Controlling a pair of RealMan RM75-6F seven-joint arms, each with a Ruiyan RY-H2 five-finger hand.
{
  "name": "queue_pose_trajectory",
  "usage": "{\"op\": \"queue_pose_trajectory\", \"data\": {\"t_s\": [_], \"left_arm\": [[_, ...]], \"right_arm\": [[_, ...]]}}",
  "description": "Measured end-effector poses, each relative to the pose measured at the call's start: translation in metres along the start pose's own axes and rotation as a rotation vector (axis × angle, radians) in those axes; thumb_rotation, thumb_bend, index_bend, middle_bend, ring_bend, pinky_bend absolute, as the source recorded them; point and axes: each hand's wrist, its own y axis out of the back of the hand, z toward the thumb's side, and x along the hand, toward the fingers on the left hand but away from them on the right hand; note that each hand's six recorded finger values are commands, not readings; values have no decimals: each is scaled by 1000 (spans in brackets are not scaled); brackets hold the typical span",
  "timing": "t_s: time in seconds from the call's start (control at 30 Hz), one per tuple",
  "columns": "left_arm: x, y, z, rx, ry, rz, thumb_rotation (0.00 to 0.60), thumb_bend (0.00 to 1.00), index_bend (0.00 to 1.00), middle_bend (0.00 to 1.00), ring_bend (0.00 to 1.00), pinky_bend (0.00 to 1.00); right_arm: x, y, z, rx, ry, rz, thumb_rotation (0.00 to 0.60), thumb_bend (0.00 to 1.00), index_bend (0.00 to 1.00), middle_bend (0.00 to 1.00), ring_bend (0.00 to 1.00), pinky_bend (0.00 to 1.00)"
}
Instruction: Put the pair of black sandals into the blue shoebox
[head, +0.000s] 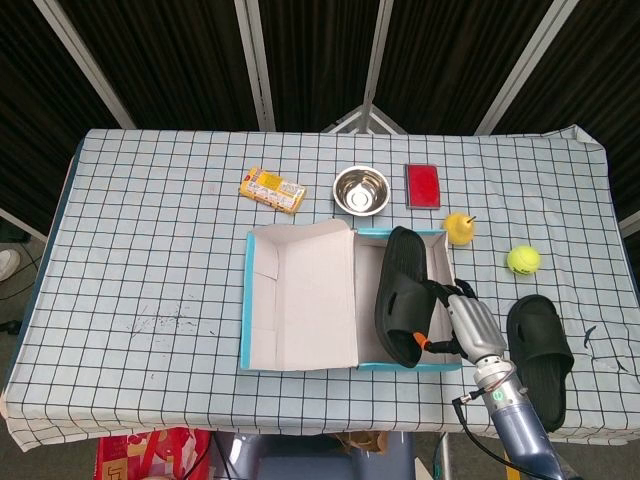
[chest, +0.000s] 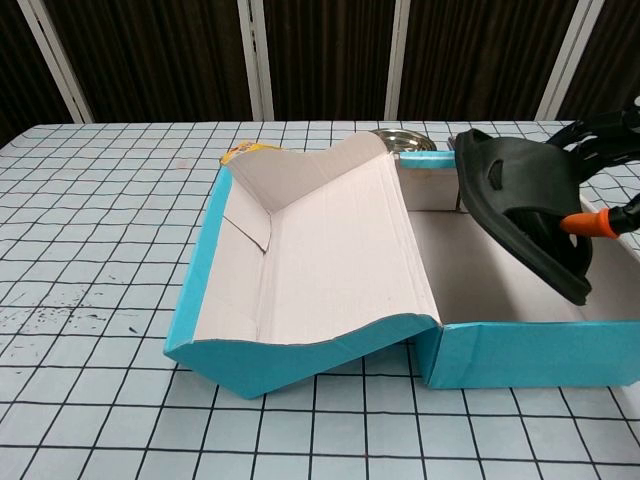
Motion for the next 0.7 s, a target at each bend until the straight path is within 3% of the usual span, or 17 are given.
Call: {"op": "queue_pose_trajectory", "data": {"t_s": [0.23, 0.47, 0.7], "left_arm": [[0, 0, 0, 0, 0, -1, 600, 503, 159, 33, 0, 117], [0, 0, 0, 3, 1, 2, 600, 503, 159, 33, 0, 117], [1, -1, 0, 7, 3, -1, 600, 503, 159, 33, 0, 117]], "right_arm": [[7, 8, 2, 39, -42, 50, 600, 452, 657, 518, 240, 0], [4, 5, 4, 7, -90, 130, 600, 452, 657, 523, 245, 0], [-1, 0, 19, -53, -83, 198, 600, 456, 660, 524, 250, 0]]}}
